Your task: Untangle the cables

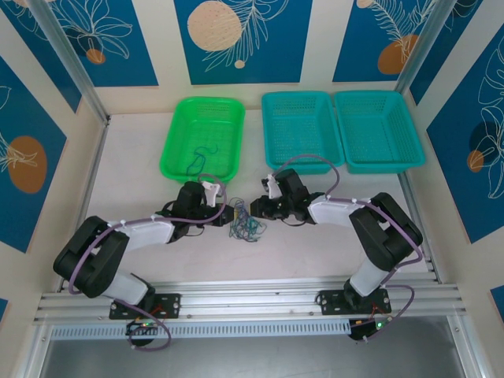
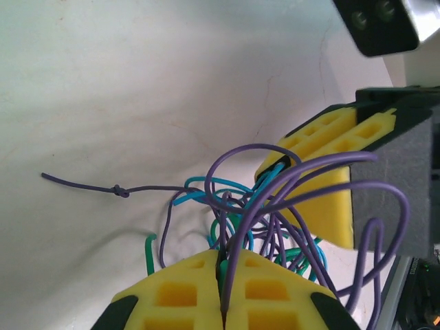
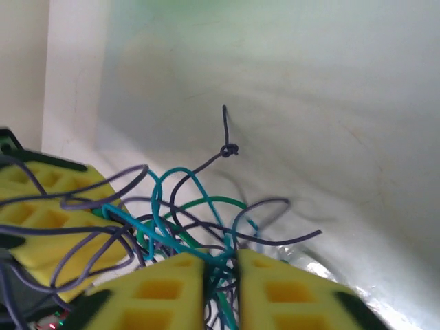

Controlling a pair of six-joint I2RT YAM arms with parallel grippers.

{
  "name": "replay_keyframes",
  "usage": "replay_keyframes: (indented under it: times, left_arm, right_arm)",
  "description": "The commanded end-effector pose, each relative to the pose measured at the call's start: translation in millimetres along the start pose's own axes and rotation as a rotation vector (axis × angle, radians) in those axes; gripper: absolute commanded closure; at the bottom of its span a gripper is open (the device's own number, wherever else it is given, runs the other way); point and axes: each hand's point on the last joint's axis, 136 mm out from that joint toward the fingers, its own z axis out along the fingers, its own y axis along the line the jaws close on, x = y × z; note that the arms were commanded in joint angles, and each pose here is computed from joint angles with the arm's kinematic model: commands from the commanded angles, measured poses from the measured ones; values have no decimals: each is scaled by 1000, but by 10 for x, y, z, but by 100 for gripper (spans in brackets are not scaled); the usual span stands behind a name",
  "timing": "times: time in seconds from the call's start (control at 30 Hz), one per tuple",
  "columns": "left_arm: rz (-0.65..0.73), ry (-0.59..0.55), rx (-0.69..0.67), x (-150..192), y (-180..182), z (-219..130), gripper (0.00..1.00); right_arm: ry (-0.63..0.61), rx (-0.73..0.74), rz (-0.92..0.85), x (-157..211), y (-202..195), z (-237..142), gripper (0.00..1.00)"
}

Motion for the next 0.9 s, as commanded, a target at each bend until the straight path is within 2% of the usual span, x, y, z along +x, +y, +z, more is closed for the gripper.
replay_keyframes:
  times: [0.0,0.03,0.17,0.43,0.7,0.87]
  left_arm:
    - [12,8,-38,65,51,-36,100]
    - [8,5,-60,65,86,-49,100]
    - [-20,7,-175,83,272,-112,100]
    - [-55,1,-334,123,549,-259,100]
    - [-87,-5,-456,211,804,-435,100]
    - [-92,-20,-499,215,867,-527,100]
  right_arm:
    - [-42,-1,7,-113,20,-64,97]
    - [-51,19,19,-116,-32,-91,100]
    - [-102,118,81,-128,-256,-266,100]
    - [-275,293,260,-157,-743,-926,100]
    - [-486,255,378,-239,-816,-1727,100]
    - [-585,212,353,-293,-606,-2103,100]
